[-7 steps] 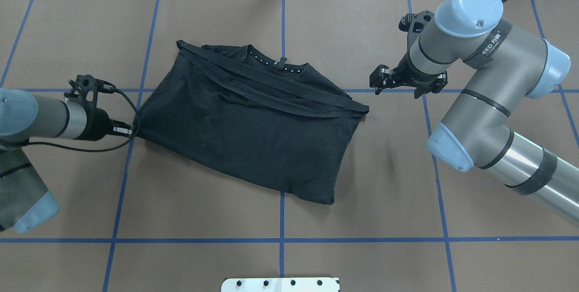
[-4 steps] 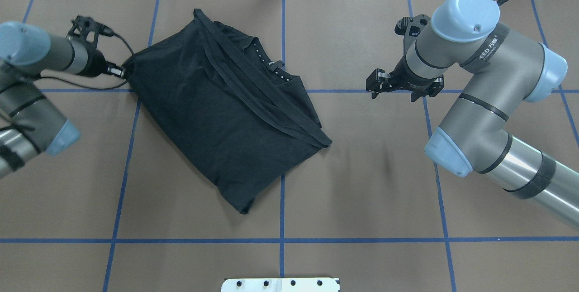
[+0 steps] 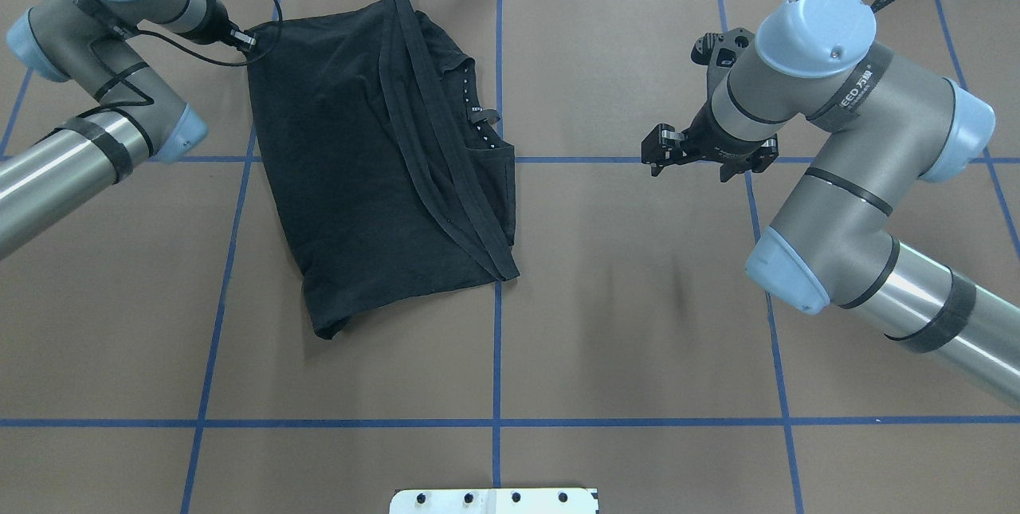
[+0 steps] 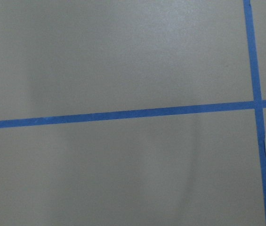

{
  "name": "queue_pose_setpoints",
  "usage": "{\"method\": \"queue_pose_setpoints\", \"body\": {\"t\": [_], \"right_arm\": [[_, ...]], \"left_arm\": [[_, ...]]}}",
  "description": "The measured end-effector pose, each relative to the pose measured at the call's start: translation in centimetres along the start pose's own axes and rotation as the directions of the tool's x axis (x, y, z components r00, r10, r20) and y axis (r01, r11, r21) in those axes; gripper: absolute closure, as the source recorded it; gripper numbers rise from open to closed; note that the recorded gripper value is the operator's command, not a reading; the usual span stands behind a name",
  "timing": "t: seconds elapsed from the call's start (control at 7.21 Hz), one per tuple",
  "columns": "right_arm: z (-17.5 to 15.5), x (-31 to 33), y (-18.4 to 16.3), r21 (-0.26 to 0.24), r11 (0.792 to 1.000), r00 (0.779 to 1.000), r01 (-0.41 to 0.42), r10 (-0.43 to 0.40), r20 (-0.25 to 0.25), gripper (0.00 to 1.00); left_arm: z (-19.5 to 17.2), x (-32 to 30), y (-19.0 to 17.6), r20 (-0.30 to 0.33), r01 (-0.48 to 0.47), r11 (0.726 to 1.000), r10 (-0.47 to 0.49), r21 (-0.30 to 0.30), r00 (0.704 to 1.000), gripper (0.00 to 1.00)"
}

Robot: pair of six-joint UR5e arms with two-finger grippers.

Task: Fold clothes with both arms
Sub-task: 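Move the right gripper to the shirt's collar edge nearest it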

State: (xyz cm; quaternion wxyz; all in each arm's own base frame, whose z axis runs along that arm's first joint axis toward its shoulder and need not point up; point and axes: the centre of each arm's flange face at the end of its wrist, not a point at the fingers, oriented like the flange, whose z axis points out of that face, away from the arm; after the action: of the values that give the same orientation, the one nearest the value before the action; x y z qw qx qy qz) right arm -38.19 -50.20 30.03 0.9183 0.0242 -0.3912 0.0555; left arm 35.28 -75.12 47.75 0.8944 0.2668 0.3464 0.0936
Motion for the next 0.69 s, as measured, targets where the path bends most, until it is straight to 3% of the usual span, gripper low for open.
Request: {"method": "queue_pose_setpoints", "body": {"t": [0.28, 0.42, 0.69], "right_arm": [[0.7, -0.5, 0.4, -0.007, 1.0, 1.0, 0.005, -0.005, -0.003, 0.01], [1.2, -1.2, 1.0, -0.014, 1.0, 1.0, -0.006, 0.006, -0.004, 0.0], [2.5, -4.3, 2.4, -0.008, 0.998, 0.998, -0.056, 0.056, -0.01, 0.01]], "left_arm": [[-2.5, -0.4, -2.0, -0.044, -0.014, 0.999, 0.016, 0.05, 0.999, 0.0], [-4.2, -1.7, -2.0, -0.096, -0.03, 0.999, 0.034, 0.045, 0.995, 0.0], [-6.7, -4.1, 1.1, -0.17, -0.058, 0.998, 0.063, 0.038, 0.983, 0.0]]}}
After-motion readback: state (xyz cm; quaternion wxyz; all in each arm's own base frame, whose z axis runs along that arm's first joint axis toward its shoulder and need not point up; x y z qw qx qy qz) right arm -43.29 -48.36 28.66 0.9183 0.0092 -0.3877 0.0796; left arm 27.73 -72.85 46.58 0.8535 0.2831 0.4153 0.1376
